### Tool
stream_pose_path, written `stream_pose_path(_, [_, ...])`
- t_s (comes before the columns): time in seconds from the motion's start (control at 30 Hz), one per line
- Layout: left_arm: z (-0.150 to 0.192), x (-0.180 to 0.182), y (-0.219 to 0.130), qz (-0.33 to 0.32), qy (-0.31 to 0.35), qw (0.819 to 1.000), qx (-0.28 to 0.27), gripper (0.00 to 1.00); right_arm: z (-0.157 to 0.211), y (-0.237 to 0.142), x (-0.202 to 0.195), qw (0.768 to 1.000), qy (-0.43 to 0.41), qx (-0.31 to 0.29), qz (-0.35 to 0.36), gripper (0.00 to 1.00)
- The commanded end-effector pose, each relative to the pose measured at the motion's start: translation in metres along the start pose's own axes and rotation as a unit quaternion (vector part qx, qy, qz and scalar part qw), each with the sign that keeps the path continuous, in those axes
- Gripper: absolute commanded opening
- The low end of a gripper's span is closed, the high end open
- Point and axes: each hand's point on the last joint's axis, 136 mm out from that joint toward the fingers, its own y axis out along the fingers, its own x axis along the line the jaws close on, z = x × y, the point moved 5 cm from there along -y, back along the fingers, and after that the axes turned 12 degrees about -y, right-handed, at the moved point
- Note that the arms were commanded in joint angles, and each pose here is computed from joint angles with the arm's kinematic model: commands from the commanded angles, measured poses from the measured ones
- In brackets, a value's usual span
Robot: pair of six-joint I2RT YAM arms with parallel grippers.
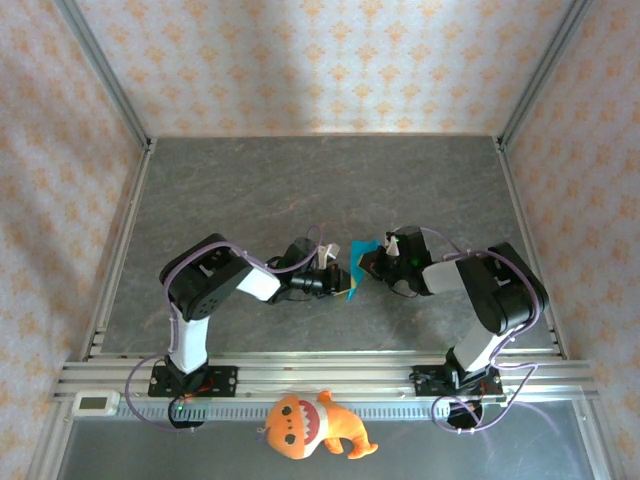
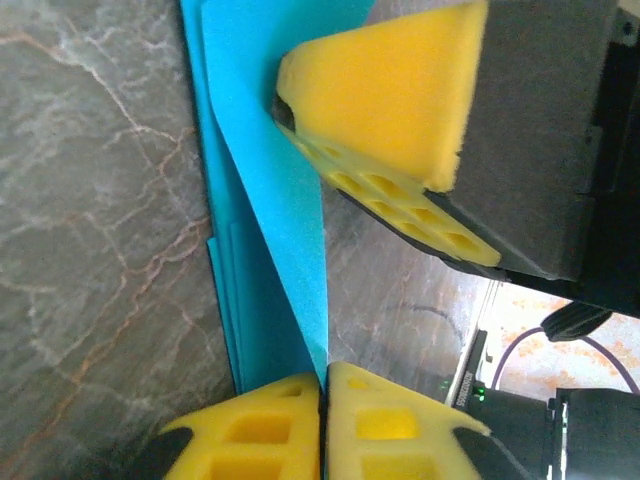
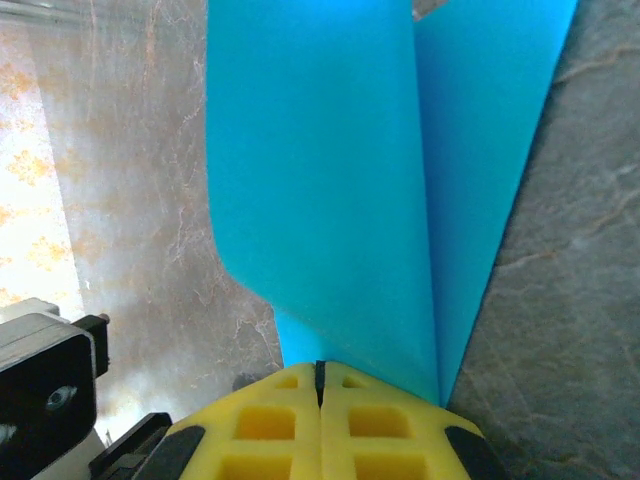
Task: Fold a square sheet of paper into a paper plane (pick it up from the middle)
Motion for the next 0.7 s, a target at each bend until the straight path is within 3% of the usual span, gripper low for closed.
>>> stream_pose_path(0.0, [0.007, 0.048, -0.008, -0.109, -0.017, 0.994, -0.015, 0.19, 0.012, 0.004, -0.033, 0.997, 0.015, 0.015, 0.077, 0.05])
stream_pose_path(0.2, [0.012, 0.044, -0.009, -0.101, 0.0, 0.995, 0.007, 0.22, 0.011, 0.004, -0.031, 0.997, 0.014, 0.013, 0.074, 0.05])
stream_pose_path(0.47, [0.015, 0.048, -0.01, -0.121, 0.009, 0.992, 0.017, 0.07, 0.01, 0.004, -0.031, 0.997, 0.013, 0.014, 0.076, 0.05])
stream_pose_path(0.67, [0.016, 0.036, -0.013, -0.104, 0.022, 0.994, 0.024, 0.08, 0.012, 0.003, -0.032, 0.997, 0.015, 0.016, 0.08, 0.05])
